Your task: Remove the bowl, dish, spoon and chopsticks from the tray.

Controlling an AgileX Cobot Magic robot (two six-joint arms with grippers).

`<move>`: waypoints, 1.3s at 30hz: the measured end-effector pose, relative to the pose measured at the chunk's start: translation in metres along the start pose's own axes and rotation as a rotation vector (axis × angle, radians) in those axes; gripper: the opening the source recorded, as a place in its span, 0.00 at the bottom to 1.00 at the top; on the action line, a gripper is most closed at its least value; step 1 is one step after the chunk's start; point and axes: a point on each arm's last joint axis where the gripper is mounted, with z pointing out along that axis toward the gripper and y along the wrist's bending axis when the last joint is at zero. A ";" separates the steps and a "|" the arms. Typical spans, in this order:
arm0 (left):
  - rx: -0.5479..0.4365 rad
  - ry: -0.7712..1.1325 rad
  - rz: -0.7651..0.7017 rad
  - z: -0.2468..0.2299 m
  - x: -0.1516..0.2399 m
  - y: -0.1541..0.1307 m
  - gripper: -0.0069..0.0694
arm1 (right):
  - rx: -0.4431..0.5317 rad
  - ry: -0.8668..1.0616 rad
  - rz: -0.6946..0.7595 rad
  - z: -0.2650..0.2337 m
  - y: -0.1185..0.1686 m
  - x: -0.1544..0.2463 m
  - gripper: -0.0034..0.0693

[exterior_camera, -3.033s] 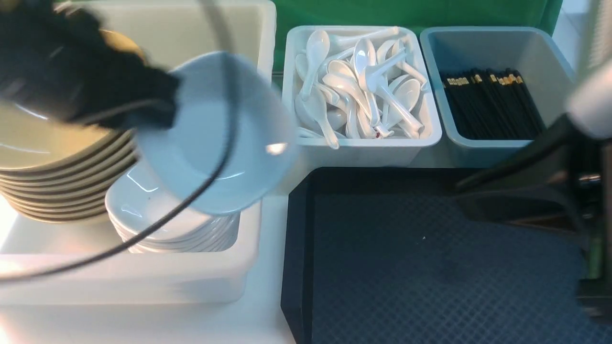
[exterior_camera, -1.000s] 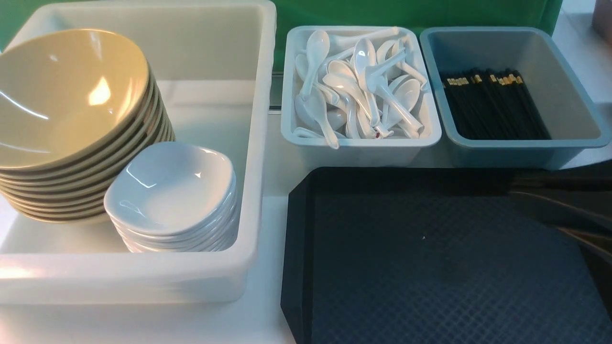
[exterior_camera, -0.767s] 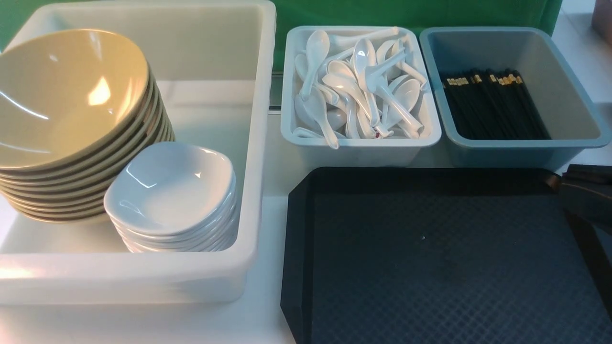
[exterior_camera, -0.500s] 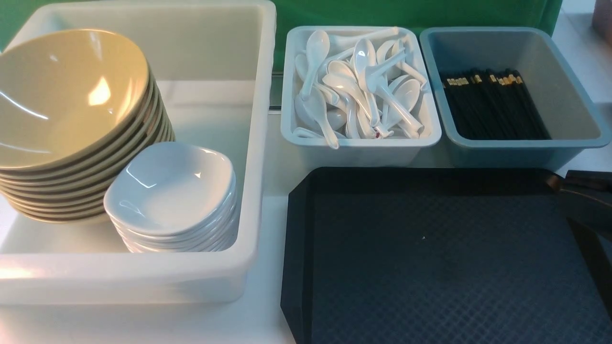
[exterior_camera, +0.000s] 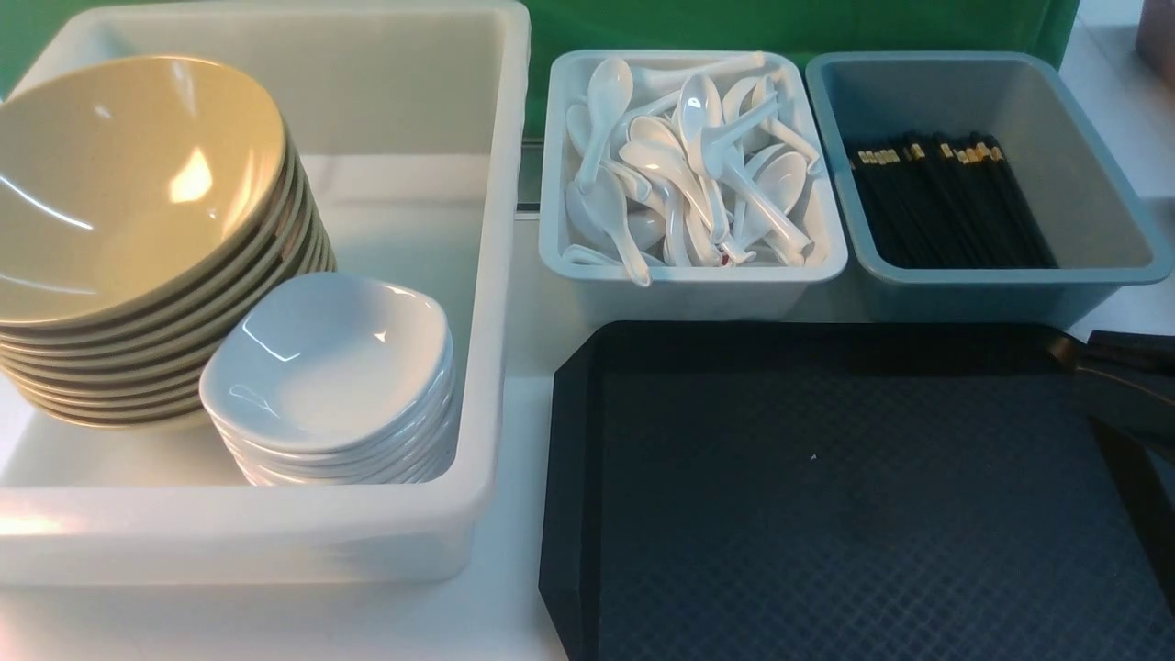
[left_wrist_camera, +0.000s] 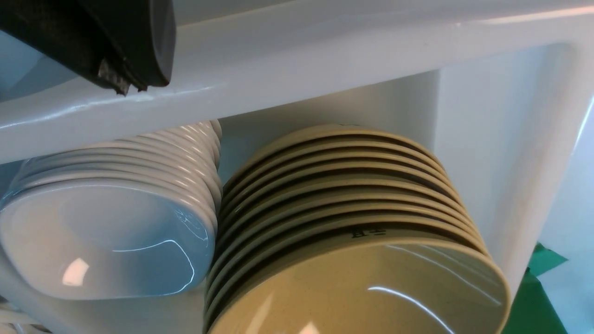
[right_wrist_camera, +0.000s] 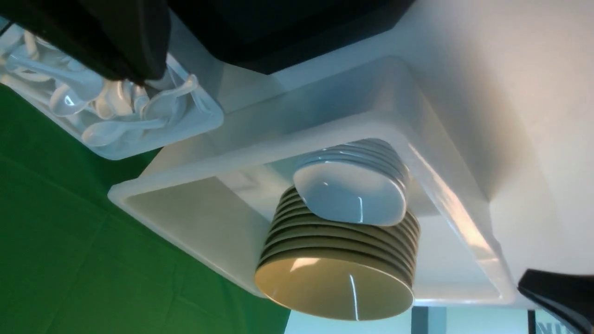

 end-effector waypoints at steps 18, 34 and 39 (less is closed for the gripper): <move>0.001 0.000 -0.001 0.000 0.000 0.000 0.08 | 0.803 -0.032 0.356 -0.047 -0.001 0.151 0.09; 0.001 -0.001 -0.001 0.000 0.000 0.000 0.08 | 0.867 0.131 0.536 -0.043 0.009 0.198 0.09; 0.001 -0.001 -0.001 0.000 0.000 0.000 0.08 | 0.867 0.134 0.533 -0.043 0.009 0.198 0.09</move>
